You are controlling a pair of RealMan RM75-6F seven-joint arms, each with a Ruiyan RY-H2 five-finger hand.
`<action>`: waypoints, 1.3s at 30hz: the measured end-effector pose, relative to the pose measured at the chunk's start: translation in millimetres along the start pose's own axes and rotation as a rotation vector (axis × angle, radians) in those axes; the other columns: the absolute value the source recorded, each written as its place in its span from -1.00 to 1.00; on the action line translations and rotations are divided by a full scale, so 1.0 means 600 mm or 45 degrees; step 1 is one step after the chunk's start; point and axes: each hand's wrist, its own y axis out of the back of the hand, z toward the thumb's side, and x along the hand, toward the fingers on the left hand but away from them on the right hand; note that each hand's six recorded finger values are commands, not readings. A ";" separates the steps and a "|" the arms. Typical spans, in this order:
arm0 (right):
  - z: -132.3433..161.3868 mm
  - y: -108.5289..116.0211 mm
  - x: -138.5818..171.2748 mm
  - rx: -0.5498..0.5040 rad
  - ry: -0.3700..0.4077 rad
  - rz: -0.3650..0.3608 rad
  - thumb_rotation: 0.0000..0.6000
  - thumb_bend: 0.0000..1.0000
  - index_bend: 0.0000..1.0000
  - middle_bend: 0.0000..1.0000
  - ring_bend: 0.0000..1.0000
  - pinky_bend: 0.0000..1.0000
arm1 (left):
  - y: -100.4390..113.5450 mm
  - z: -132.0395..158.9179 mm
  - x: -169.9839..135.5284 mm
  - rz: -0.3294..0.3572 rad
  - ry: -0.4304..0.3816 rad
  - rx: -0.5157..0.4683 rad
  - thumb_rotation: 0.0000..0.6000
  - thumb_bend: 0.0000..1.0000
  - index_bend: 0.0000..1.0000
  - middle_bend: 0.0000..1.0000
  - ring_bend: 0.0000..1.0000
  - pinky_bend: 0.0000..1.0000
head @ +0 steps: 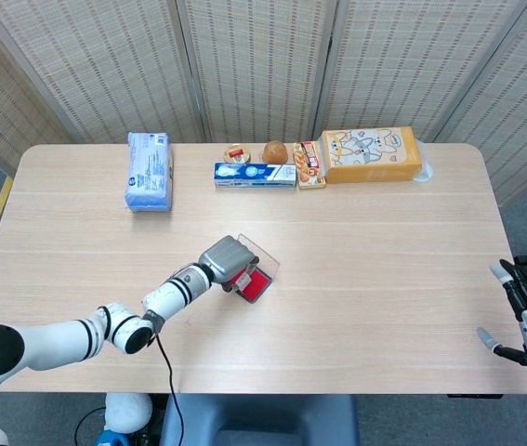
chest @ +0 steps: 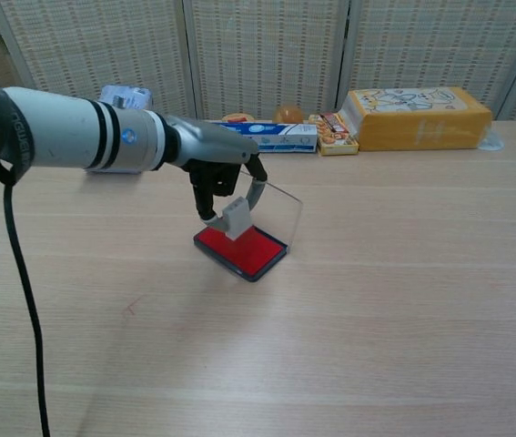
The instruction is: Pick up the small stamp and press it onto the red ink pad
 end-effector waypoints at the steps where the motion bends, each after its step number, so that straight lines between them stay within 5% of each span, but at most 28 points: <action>1: 0.000 0.000 0.001 0.002 0.001 -0.001 1.00 -0.50 -1.00 -1.00 -1.00 -1.00 | 0.004 0.002 -0.009 0.009 0.002 0.008 1.00 -0.36 0.39 1.00 1.00 0.87; 11: 0.007 -0.011 0.001 0.032 0.012 0.024 1.00 -0.50 -1.00 -1.00 -1.00 -1.00 | -0.017 -0.035 -0.082 0.034 0.161 0.023 1.00 -0.36 0.38 1.00 1.00 0.87; 23: 0.015 -0.022 0.000 0.053 0.032 0.054 1.00 -0.50 -1.00 -1.00 -1.00 -1.00 | -0.090 -0.047 -0.094 -0.002 0.186 -0.019 1.00 -0.36 0.37 1.00 1.00 0.87; 39: 0.018 -0.026 -0.003 0.060 0.029 0.057 1.00 -0.50 -1.00 -1.00 -1.00 -1.00 | -0.115 -0.051 -0.087 0.004 0.192 -0.033 1.00 -0.36 0.35 1.00 1.00 0.87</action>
